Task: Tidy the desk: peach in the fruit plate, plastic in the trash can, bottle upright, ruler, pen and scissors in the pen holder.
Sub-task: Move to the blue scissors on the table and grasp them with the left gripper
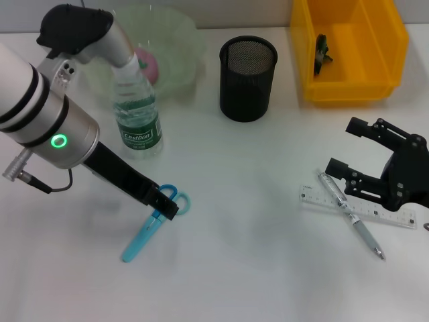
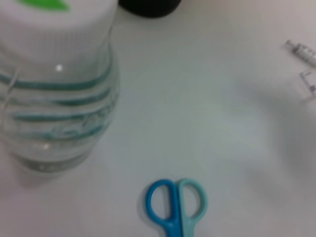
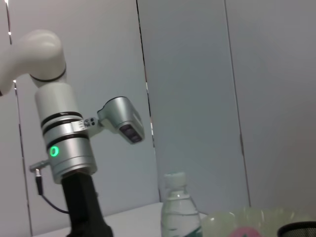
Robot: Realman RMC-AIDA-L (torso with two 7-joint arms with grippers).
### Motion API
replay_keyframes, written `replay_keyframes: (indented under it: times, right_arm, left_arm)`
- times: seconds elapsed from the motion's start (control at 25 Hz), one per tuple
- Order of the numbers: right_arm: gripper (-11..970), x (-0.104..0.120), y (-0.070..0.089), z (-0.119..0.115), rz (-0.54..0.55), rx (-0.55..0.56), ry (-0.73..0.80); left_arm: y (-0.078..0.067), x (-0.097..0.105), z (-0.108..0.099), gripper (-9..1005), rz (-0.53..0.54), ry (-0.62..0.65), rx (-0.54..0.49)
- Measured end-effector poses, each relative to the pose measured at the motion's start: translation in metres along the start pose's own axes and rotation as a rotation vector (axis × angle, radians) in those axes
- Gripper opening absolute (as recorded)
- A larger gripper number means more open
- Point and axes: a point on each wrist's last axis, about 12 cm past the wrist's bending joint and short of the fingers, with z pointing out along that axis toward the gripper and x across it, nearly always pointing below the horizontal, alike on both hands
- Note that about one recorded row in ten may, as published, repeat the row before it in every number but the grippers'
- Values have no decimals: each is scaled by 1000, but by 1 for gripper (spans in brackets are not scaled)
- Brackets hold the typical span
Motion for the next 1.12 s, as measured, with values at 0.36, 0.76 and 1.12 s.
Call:
replay_keyframes:
  times: [0.36,0.76,1.12]
  right_arm:
    - [819,0,-3,2,-7,14,3]
    - [819,2,-5,9,7,16,7]
    - [819,3,-7,16,16,13,8]
  left_arm:
    - [-9,1,10,783,-19,62,-52]
    - [-14,0,17,782,-15,87,-68]
    - [-9,1,28,781,-30,106,-75]
